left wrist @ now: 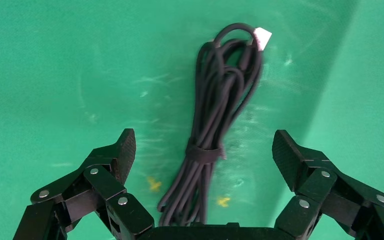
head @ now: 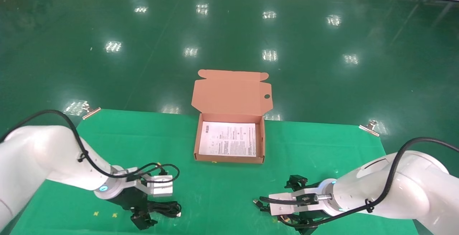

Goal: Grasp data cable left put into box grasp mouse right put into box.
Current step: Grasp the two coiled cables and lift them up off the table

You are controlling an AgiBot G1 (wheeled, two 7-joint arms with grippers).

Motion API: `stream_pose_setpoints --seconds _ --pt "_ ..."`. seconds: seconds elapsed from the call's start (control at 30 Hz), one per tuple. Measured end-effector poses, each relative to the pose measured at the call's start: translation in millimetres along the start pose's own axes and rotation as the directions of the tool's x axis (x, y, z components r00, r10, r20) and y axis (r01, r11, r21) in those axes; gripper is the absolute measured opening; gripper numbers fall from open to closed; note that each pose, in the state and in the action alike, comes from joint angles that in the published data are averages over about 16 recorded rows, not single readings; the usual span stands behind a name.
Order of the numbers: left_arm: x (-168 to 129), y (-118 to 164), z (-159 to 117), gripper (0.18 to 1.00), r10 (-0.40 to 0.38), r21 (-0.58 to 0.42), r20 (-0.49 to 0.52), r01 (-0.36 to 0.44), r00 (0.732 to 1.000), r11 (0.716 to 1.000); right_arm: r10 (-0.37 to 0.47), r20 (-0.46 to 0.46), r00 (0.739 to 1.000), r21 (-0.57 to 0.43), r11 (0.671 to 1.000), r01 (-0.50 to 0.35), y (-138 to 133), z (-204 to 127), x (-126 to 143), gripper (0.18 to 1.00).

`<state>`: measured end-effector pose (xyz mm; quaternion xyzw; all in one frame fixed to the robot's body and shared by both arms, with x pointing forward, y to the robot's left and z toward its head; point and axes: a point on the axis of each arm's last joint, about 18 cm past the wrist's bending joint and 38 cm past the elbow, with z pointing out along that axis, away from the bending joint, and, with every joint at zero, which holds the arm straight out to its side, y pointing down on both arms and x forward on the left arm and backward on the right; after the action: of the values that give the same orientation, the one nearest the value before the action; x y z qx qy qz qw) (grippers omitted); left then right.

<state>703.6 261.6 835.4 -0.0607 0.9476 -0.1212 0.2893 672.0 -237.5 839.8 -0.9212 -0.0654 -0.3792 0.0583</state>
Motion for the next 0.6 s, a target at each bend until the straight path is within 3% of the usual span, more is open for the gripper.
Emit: stream_pose_setpoints --seconds 0.6 --pt "-8 10 10 0.987 0.012 -0.010 0.029 -0.012 1.000 1.000 0.022 0.058 0.998 -0.033 0.999 -0.020 12 27 -12 0.992"
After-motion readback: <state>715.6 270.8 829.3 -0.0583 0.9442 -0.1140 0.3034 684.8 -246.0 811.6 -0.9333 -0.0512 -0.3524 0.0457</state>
